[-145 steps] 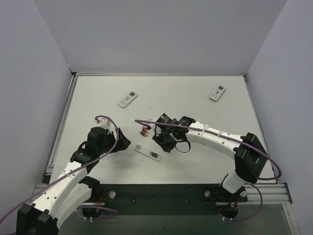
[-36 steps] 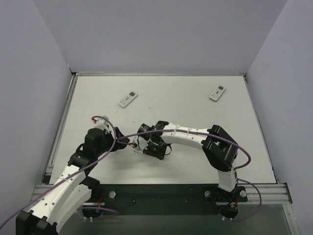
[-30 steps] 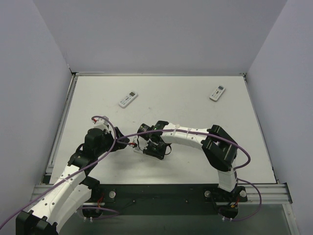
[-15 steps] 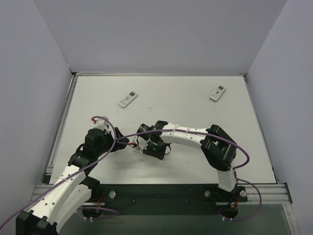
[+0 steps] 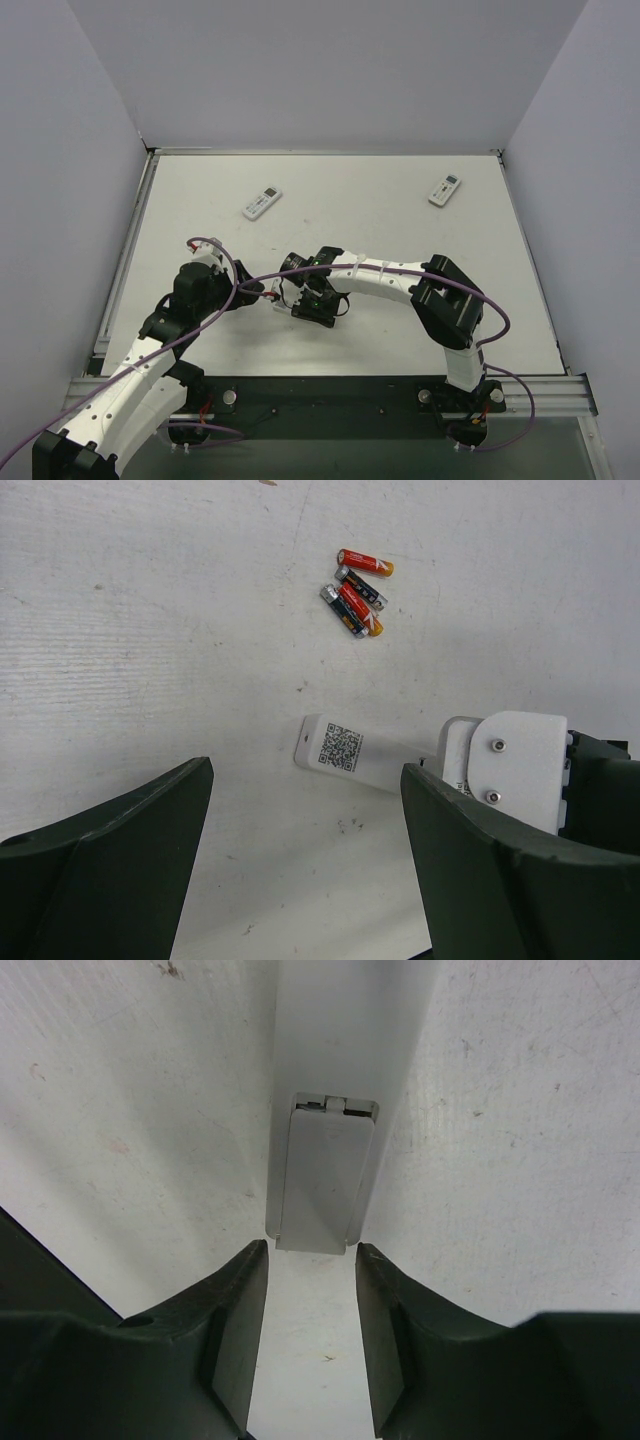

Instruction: Load the batteries into the remote control

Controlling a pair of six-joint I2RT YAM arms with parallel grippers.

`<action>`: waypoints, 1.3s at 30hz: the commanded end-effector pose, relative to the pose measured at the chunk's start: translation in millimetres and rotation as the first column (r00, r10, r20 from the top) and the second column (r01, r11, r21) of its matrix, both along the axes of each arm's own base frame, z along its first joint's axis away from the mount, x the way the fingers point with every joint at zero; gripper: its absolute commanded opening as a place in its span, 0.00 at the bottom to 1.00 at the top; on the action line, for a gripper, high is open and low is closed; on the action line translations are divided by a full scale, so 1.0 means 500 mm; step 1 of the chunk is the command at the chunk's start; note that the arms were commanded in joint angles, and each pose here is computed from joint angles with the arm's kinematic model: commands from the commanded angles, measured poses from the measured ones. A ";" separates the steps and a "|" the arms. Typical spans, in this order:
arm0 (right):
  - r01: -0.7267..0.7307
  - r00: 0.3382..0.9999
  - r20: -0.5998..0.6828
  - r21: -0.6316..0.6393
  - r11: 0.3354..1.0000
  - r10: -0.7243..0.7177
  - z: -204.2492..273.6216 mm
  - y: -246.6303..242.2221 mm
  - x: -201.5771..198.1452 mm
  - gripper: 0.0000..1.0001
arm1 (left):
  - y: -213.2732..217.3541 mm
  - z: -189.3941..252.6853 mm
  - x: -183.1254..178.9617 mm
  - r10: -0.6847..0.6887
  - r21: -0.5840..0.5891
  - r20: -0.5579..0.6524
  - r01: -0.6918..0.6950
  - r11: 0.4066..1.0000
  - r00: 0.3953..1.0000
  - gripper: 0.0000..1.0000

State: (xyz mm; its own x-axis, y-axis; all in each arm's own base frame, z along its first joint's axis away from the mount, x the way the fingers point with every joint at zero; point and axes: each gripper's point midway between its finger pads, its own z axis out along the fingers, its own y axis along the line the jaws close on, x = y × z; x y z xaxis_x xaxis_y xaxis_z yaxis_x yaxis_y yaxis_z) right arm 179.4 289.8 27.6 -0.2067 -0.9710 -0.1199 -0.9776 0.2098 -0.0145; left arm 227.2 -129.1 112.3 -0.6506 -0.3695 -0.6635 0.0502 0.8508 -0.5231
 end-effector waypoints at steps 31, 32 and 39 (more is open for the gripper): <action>0.869 0.429 -0.174 0.346 0.353 -0.887 0.114 -0.058 0.050 0.62 | -0.133 -0.034 0.034 -0.212 0.082 -0.127 0.223 0.971 0.969 0.88; 0.874 0.420 -0.172 0.340 0.347 -0.891 0.108 -0.061 0.048 0.62 | -0.137 -0.044 0.037 -0.214 0.089 -0.143 0.228 0.970 0.966 0.88; 0.887 0.385 -0.167 0.337 0.315 -0.907 0.089 -0.056 0.051 0.63 | -0.161 -0.073 0.056 -0.227 0.078 -0.175 0.244 0.967 0.958 0.88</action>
